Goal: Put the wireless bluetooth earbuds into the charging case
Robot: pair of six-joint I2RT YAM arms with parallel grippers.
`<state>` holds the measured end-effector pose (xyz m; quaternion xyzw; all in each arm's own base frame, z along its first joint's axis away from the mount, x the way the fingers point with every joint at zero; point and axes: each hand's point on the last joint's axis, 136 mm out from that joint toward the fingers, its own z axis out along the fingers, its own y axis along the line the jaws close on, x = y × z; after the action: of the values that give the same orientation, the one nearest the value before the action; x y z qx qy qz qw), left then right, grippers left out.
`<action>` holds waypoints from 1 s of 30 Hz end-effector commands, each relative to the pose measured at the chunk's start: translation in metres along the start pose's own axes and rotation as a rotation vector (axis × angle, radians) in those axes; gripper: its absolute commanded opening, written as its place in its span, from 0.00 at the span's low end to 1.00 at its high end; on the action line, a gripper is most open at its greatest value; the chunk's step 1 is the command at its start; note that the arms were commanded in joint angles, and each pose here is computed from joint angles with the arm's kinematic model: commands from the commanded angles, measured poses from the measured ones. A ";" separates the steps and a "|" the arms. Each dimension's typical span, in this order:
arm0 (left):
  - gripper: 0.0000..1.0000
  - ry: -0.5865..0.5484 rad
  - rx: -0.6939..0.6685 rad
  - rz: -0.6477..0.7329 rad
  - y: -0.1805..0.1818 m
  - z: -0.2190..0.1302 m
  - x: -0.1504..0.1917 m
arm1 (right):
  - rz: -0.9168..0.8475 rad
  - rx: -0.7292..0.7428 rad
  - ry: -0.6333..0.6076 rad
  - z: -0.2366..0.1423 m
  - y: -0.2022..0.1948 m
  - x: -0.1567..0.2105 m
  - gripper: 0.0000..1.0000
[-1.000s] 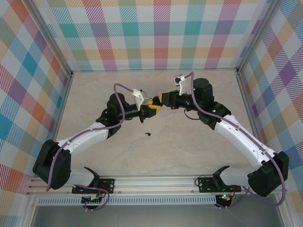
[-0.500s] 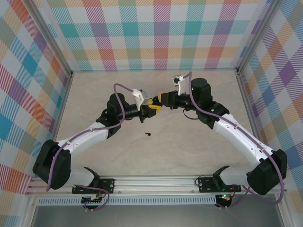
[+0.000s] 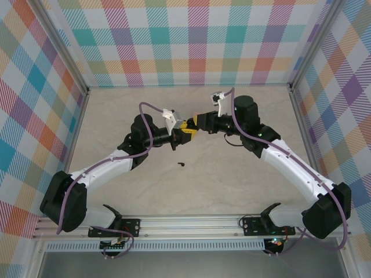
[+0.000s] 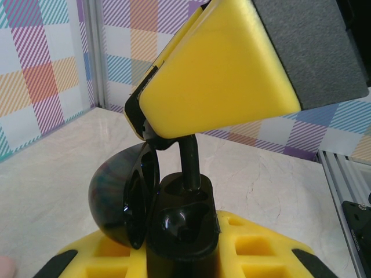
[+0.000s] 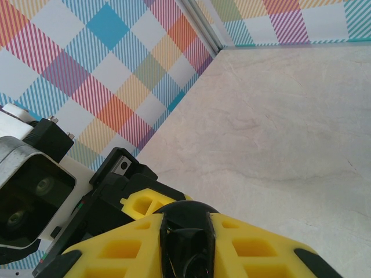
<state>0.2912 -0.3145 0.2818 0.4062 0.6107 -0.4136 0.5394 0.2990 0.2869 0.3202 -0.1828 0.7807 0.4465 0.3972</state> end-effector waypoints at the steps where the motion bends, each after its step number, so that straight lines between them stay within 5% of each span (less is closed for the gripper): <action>1: 0.12 -0.060 0.026 0.035 -0.011 -0.003 -0.020 | -0.009 -0.024 0.022 0.006 0.003 0.009 0.26; 30: 0.12 -0.018 -0.014 -0.016 0.000 0.002 -0.016 | -0.041 0.046 0.042 0.011 -0.005 0.019 0.26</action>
<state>0.2959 -0.3128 0.2780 0.3901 0.6305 -0.4104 0.5309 0.2940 0.2938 0.3078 -0.1925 0.7902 0.4308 0.3911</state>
